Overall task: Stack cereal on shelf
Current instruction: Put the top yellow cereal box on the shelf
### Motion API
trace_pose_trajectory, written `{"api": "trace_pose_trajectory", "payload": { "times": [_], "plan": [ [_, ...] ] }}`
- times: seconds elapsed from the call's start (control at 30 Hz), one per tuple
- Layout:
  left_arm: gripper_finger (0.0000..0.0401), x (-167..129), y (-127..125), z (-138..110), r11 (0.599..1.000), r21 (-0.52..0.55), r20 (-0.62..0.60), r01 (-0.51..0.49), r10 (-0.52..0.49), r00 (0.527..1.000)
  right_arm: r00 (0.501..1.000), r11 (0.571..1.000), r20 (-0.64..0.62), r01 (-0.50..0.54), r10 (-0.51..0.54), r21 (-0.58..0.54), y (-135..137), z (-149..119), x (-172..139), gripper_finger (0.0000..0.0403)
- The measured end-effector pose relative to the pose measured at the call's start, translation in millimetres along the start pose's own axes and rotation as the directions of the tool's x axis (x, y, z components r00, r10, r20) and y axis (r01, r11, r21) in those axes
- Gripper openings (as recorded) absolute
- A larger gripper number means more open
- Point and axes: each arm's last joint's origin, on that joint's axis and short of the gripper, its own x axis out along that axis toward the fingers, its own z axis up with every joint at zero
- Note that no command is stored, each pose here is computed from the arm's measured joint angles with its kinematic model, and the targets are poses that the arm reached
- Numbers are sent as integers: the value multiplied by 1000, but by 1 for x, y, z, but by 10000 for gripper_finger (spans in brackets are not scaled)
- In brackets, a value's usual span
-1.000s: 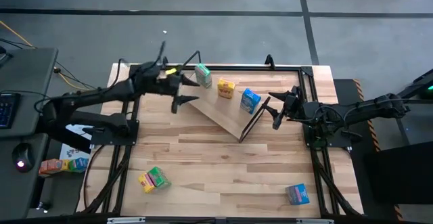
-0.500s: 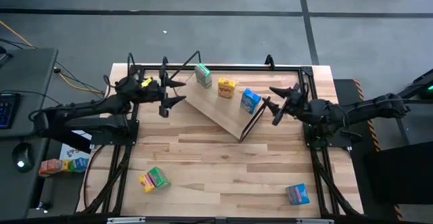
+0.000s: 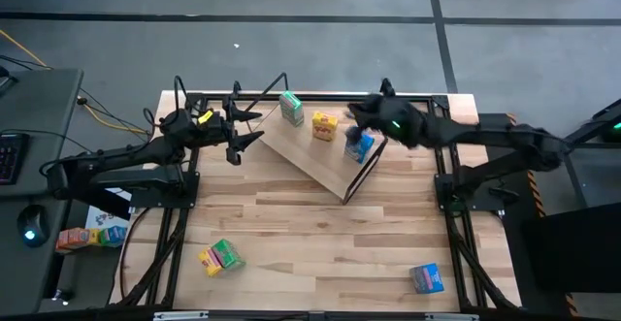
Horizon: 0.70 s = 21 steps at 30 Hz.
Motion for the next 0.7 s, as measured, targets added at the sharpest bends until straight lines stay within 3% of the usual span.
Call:
{"api": "trace_pose_trajectory", "payload": {
  "times": [0.1,0.23,0.47,0.7],
  "plan": [
    [227,0,0,-1,1000,-19,-10,0,-1,1000,982,1000,-188,19,-23,-24,-12,11,28,24],
    [227,0,0,-1,999,-49,-11,0,-1,1000,927,1000,-375,9,-5,9,-29,15,65,4],
    [227,0,0,-1,998,-64,-15,0,-1,1000,853,994,-511,-88,108,63,-34,4,110,1],
    [227,0,0,-3,998,-67,-28,0,-2,1000,786,991,-604,-122,131,55,-30,-10,115,1]
  ]
}}
